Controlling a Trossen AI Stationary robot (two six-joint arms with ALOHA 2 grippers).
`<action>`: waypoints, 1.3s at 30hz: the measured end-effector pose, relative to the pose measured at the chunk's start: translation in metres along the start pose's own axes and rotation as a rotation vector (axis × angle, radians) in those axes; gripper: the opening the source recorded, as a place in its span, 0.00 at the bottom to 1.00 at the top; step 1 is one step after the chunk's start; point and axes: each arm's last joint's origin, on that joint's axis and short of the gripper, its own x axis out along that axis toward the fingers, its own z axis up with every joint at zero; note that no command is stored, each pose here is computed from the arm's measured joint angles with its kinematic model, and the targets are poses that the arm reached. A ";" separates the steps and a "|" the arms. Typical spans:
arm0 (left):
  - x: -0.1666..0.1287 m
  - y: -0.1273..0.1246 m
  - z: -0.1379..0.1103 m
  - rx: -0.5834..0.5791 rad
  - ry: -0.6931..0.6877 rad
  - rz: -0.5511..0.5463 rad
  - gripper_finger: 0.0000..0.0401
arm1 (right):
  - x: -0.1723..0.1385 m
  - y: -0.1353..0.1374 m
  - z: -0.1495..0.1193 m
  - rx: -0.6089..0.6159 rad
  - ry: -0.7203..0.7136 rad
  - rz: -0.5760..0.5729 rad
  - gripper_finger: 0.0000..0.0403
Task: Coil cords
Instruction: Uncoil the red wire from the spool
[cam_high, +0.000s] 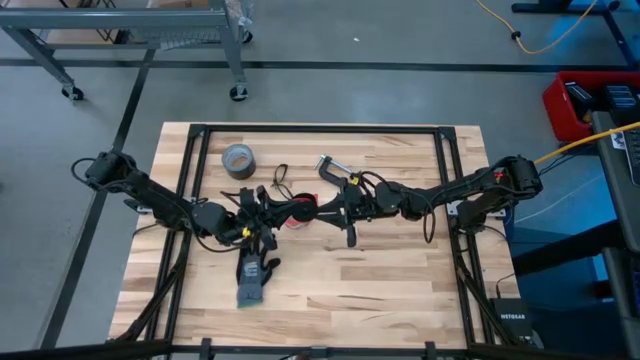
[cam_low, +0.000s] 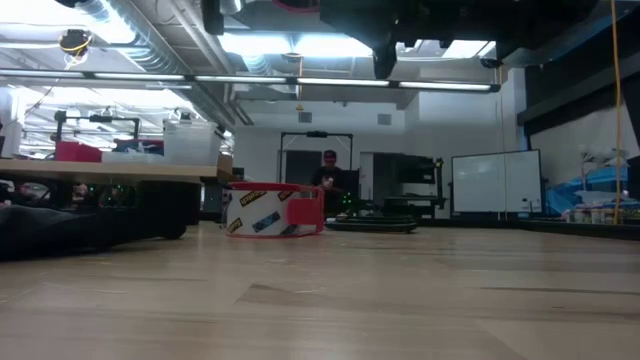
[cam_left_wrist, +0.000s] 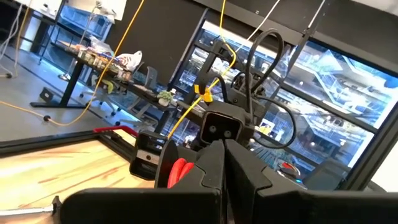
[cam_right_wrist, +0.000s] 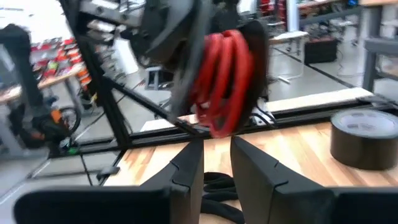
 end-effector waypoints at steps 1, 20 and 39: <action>0.000 0.000 0.000 0.004 0.000 0.000 0.00 | 0.000 0.000 0.000 -0.012 0.002 0.008 0.21; -0.001 -0.001 -0.001 0.007 0.015 -0.026 0.00 | 0.000 -0.002 0.000 0.015 -0.012 -0.054 0.55; 0.000 -0.002 -0.003 -0.014 0.050 -0.068 0.00 | 0.018 -0.001 0.009 0.017 0.019 -0.050 0.55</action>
